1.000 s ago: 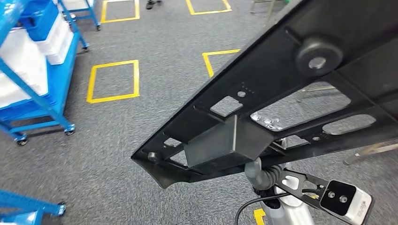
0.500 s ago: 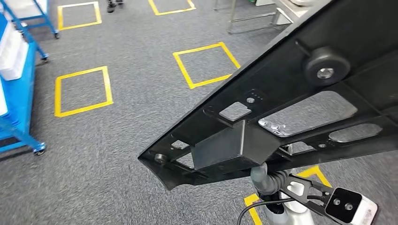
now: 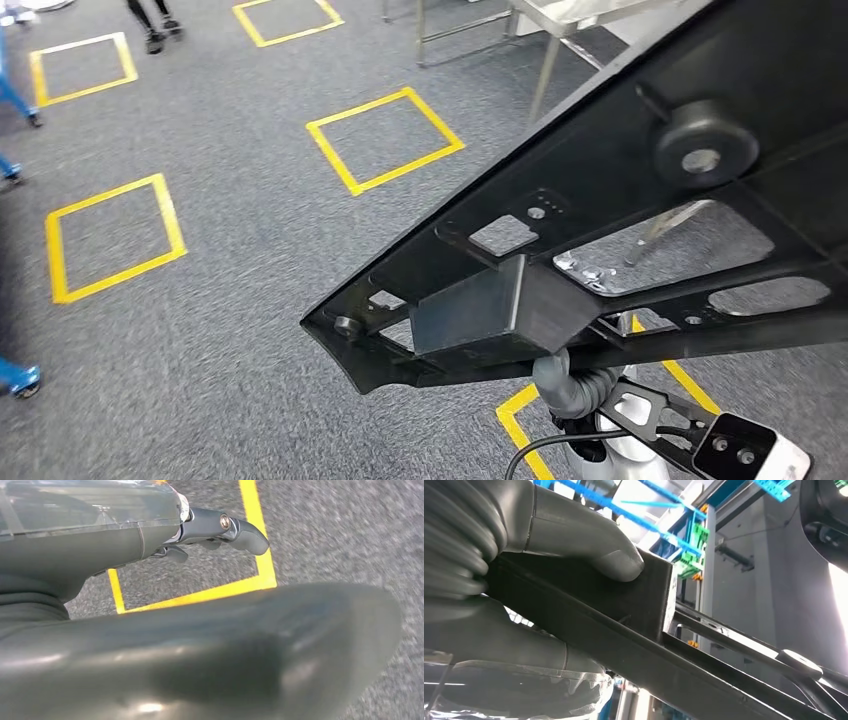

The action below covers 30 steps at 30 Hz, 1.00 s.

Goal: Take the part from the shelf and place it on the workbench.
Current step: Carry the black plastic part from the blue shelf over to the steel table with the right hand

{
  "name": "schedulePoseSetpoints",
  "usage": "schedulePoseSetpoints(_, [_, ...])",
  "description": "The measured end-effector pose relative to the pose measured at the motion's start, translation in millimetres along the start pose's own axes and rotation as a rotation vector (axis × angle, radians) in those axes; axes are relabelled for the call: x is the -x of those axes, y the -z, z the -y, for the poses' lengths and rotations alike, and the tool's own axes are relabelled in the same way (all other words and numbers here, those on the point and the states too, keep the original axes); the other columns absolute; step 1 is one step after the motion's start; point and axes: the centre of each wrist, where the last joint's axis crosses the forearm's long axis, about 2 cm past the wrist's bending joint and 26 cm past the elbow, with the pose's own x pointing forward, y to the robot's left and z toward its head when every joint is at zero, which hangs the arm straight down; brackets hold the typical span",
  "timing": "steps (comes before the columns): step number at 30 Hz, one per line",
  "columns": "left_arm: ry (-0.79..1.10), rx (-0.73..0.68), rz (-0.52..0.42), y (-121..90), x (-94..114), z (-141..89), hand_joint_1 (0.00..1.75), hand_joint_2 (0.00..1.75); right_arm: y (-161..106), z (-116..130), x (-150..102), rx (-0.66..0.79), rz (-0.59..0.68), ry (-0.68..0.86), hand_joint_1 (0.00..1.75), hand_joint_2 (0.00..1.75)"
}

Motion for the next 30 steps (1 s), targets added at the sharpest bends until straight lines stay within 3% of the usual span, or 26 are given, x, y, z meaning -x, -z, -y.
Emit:
schedulePoseSetpoints(13, [0.018,0.027,-0.022,-0.8,1.4,10.6,0.00,0.00,0.3,12.1,12.4,0.031,-0.030,-0.007,1.75,1.75])
schedulePoseSetpoints(30, [0.017,0.059,-0.017,-2.2,3.9,22.2,0.00,0.00,-22.4,2.8,59.2,-0.013,-0.215,0.085,1.75,1.75])
